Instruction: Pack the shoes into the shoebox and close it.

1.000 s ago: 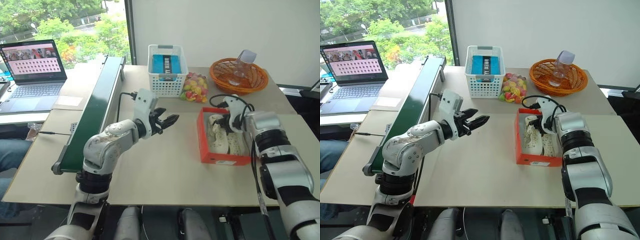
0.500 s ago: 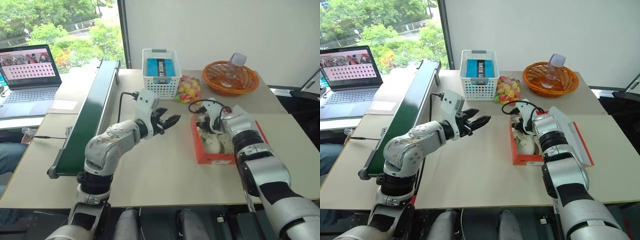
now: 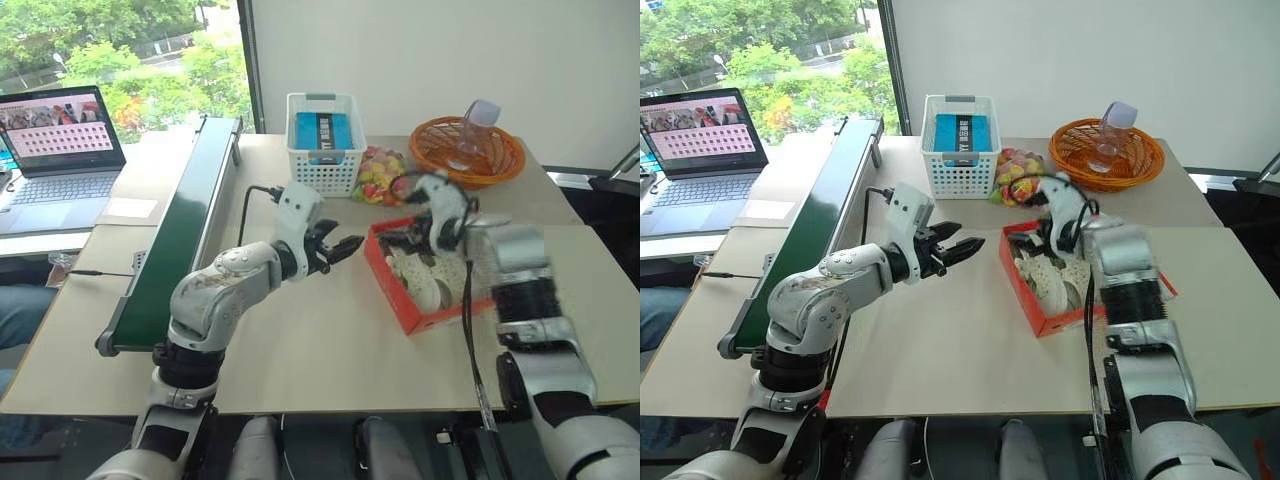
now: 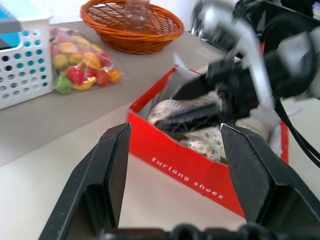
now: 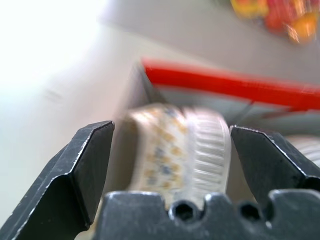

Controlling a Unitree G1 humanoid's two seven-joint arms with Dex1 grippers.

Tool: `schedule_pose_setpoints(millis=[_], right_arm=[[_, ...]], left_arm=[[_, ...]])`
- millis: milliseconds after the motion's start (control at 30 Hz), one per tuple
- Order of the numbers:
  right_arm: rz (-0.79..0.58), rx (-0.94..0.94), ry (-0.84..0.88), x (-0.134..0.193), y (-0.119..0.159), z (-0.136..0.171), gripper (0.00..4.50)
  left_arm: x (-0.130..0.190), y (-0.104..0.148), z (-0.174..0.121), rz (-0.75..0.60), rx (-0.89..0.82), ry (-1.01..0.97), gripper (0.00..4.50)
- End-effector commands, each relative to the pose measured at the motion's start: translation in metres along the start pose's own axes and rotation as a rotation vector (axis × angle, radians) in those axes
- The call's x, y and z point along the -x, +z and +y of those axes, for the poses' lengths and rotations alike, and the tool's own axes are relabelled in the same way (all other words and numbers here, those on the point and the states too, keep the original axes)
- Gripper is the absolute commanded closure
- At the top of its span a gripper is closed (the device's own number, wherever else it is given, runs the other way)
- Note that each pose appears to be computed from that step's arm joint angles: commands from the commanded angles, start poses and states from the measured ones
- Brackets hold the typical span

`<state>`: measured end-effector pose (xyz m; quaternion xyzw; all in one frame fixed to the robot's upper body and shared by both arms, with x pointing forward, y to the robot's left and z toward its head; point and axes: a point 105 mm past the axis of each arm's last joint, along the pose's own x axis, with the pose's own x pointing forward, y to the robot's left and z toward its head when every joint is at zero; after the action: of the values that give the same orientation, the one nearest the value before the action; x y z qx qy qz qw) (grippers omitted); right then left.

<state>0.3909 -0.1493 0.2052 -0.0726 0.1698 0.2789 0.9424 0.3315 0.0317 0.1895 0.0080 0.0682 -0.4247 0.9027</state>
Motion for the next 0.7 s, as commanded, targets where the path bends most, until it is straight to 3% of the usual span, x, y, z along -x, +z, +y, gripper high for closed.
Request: schedule_pose_setpoints(millis=[33,167,267,367,467,700], right_arm=[[-0.112,0.080,-0.004,0.051,0.030,0.010,0.06],[-0.104,0.205,-0.015,0.083,0.021,0.020,0.06],[-0.085,0.075,0.028,0.111,0.002,0.024,0.06],[-0.096,-0.058,0.022,0.129,-0.016,0.022,0.74],[-0.111,-0.140,-0.064,0.147,-0.045,0.017,1.75],[-0.104,-0.279,-0.430,0.163,-0.109,-0.017,4.28]], left_arm=[[0.000,0.010,-0.002,-0.007,-0.094,-0.068,1.46],[-0.003,0.008,0.001,0.018,-0.126,-0.128,1.46],[-0.006,0.006,-0.001,0.041,-0.159,-0.194,1.46],[-0.008,0.004,-0.003,0.058,-0.190,-0.248,1.46],[-0.011,0.000,-0.005,0.084,-0.225,-0.305,1.46],[-0.016,-0.003,-0.007,0.112,-0.296,-0.361,1.46]])
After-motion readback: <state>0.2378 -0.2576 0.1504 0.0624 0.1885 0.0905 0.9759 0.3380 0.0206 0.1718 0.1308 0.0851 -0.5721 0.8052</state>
